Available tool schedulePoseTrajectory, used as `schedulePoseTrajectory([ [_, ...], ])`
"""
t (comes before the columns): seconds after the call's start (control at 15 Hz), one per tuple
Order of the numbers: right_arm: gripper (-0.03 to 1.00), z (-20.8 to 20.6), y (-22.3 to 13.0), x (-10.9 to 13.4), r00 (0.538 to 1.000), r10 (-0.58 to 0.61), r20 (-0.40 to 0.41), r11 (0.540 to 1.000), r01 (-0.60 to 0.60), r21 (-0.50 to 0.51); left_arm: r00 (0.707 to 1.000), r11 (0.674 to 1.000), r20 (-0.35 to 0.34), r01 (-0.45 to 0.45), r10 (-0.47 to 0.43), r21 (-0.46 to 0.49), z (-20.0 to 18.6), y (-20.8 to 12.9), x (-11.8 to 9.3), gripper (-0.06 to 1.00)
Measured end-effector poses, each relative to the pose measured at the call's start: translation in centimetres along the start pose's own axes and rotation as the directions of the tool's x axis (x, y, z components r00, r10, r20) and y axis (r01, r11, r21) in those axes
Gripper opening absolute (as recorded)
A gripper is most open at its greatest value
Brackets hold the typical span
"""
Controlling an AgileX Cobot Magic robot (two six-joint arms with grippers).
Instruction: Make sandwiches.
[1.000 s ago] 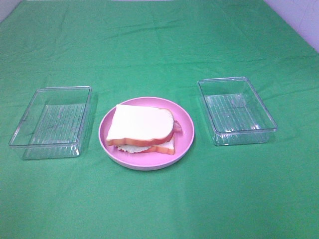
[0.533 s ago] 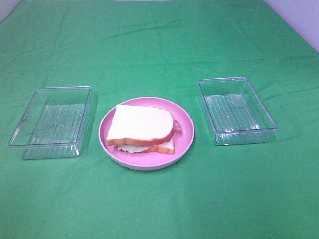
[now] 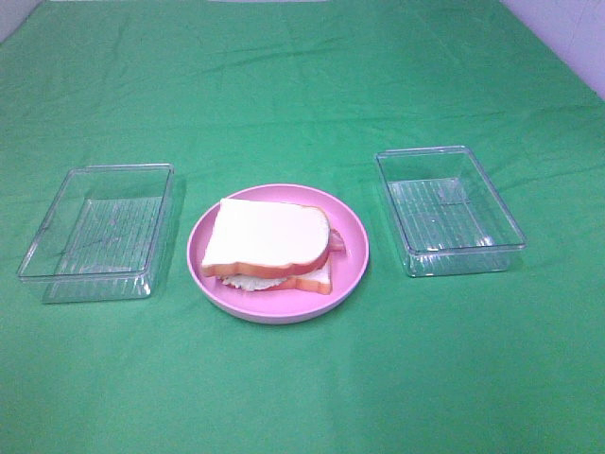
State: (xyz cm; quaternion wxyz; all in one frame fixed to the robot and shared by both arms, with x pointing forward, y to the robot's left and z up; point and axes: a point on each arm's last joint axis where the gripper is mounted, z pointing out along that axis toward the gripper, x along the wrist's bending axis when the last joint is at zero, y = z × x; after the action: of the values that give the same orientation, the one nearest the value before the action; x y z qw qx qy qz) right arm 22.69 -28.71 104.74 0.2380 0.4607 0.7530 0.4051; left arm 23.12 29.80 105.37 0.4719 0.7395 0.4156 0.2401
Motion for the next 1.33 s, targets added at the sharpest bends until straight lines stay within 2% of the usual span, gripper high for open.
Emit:
schedulePoseTrajectory([
  [0.13,0.83,0.19,0.13,0.05,0.991,0.075,0.111,0.997,-0.075,-0.006,0.988,0.998,-0.139,0.068,-0.069,-0.011,0.09,0.04,-0.07,0.8],
  [0.33,0.83,0.4,0.27,0.06,0.962,0.154,0.227,0.988,-0.153,-0.022,0.95,0.99,-0.28,0.135,-0.138,-0.031,0.19,0.09,-0.14,0.8],
  [0.53,0.83,0.5,0.33,0.05,0.942,0.189,0.278,0.982,-0.187,-0.032,0.909,0.983,-0.374,0.179,-0.185,-0.051,0.26,0.12,-0.17,0.8],
  [0.67,0.83,0.51,0.34,0.05,0.939,0.192,0.284,0.981,-0.191,-0.033,0.879,0.977,-0.428,0.204,-0.212,-0.065,0.31,0.14,-0.18,0.8],
  [1.33,0.82,0.19,0.05,0.3,0.939,0.187,0.287,0.982,-0.176,-0.063,0.878,0.977,-0.428,0.205,-0.213,-0.065,0.31,0.14,-0.18,0.8],
])
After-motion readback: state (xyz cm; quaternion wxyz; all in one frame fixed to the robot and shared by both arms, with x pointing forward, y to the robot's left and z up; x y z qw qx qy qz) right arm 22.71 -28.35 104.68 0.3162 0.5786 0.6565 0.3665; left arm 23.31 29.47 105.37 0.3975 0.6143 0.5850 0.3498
